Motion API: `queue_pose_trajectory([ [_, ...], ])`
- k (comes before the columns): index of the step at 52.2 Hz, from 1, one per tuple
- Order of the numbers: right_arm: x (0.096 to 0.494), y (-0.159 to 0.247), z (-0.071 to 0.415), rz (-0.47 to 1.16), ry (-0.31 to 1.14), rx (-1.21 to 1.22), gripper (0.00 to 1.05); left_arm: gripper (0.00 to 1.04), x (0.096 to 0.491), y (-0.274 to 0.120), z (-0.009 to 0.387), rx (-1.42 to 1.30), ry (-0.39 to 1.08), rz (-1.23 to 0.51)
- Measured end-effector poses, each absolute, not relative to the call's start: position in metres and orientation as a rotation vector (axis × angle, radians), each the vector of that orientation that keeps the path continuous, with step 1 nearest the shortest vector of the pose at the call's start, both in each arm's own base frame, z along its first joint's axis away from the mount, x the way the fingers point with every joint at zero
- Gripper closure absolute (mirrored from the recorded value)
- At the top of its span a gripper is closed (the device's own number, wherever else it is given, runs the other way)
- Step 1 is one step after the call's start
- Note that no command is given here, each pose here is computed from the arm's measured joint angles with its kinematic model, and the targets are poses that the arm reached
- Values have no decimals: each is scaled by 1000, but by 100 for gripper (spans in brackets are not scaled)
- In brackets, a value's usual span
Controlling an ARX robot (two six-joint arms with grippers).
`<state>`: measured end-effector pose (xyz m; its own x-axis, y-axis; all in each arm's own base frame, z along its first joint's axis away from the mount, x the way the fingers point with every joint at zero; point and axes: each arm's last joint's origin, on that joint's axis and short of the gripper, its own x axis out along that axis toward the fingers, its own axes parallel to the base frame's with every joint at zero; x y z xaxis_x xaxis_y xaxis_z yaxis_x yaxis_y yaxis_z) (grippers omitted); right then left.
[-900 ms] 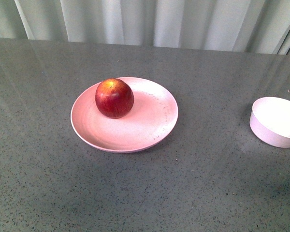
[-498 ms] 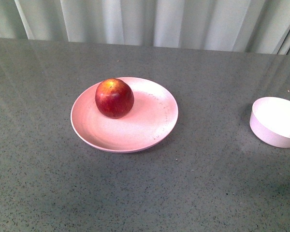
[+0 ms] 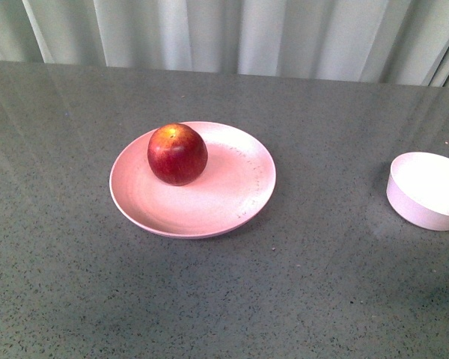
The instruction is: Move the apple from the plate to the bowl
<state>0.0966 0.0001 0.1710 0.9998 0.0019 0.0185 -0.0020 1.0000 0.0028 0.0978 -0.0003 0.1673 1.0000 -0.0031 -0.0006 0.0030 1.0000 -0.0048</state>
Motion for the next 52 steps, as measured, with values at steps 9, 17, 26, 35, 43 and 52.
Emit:
queue_pose_trajectory([
  [9, 97, 0, 169, 83, 106, -24, 9, 9, 98, 0, 167, -4, 1, -3],
  [17, 117, -9, 166, 134, 328, -64, 9, 9, 98, 0, 167, -4, 1, -3],
  [26, 163, -29, 188, 88, 287, -76, 9, 9, 98, 0, 167, -4, 1, -3],
  [35, 225, -46, 175, 71, 366, -49, 9, 9, 98, 0, 167, -4, 1, -3],
  [43, 277, -58, 136, 69, 537, 81, 9, 9, 98, 0, 167, -4, 1, -3],
  [52, 305, -62, 107, 23, 630, 148, 9, 9, 98, 0, 167, -4, 1, -3],
])
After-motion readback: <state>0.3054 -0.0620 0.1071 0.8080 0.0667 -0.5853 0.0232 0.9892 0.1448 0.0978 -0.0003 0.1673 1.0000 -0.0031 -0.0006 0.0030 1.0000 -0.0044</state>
